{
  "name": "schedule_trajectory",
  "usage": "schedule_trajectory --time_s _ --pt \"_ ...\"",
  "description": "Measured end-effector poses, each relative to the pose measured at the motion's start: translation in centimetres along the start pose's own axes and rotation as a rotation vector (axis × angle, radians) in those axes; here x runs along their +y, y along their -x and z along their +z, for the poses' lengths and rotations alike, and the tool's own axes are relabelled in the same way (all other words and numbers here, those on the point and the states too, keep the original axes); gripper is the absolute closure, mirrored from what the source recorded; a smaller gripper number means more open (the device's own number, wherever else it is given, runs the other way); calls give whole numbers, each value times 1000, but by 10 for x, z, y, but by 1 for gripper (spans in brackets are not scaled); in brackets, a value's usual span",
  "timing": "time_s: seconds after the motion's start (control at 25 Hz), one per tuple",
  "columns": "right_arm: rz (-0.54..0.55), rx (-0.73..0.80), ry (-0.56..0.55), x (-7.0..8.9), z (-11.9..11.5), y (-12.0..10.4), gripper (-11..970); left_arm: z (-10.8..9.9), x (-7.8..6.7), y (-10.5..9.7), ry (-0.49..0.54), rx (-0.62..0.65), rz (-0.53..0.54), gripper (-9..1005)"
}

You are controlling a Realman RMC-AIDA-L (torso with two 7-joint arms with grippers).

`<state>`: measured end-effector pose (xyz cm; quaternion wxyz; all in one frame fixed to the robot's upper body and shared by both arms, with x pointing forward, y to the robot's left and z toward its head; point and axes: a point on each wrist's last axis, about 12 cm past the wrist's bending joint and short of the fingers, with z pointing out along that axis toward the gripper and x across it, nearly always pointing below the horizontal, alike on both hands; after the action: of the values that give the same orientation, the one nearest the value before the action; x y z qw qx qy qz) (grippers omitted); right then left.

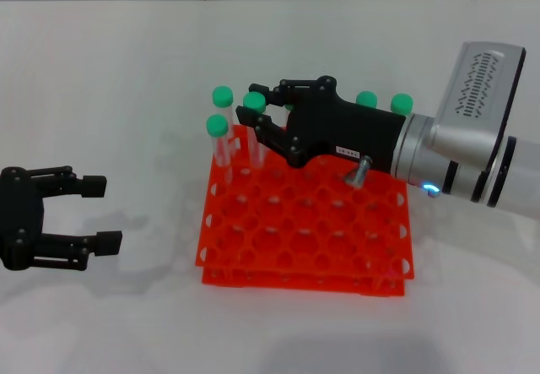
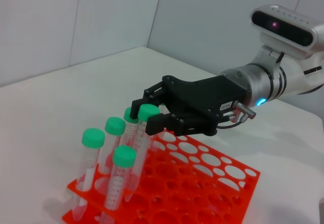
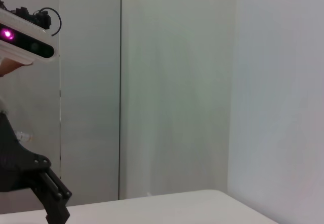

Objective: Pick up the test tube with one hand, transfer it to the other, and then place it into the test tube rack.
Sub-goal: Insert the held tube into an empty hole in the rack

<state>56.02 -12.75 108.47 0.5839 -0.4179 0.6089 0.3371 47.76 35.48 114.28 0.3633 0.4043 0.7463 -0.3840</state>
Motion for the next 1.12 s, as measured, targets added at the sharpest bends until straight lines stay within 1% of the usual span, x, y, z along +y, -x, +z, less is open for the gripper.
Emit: schedule_trajectory --time_s 1.12 --pt "10 18 -20 -1 -3 -4 694 4 1 2 -9 -4 3 116"
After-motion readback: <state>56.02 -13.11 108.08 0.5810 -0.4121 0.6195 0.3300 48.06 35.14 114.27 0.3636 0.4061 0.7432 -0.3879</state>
